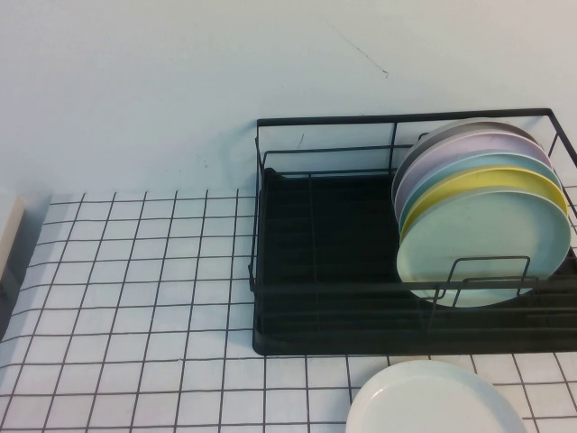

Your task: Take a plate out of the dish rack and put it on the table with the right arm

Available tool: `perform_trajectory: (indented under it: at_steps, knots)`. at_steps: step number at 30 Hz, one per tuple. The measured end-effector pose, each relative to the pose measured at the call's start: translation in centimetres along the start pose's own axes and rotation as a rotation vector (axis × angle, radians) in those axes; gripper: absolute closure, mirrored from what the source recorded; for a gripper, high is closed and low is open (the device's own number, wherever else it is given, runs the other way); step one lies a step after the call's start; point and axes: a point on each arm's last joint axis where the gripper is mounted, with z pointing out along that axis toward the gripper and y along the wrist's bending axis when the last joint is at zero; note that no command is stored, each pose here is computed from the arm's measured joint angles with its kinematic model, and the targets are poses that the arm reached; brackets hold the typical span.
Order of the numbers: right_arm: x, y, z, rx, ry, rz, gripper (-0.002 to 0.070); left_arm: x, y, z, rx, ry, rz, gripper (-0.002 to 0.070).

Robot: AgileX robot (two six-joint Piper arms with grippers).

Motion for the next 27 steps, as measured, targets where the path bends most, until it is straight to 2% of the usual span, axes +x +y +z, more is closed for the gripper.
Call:
perform_trajectory:
  at_steps: [15, 17, 20, 25, 27]
  knots:
    - [0.0, 0.0, 0.0, 0.002, 0.000, -0.005, 0.0678, 0.0, 0.0, 0.0, 0.000, 0.000, -0.001, 0.0677]
    - [-0.1, 0.1, 0.0, -0.012, -0.006, 0.035, 0.0678, 0.0, 0.0, 0.0, 0.001, 0.000, -0.002, 0.0677]
    - [-0.3, 0.6, 0.0, -0.069, -0.022, 0.198, 0.0678, 0.0, 0.0, 0.0, 0.001, 0.000, -0.002, 0.0677]
    - [-1.0, 2.0, -0.2, -0.256, -0.037, 0.764, 0.0678, 0.0, 0.0, 0.0, 0.001, 0.000, -0.002, 0.0677]
    - [-1.3, 2.2, -0.3, -0.301, -0.047, 0.896, 0.0678, 0.0, 0.0, 0.0, 0.001, 0.000, -0.002, 0.0677]
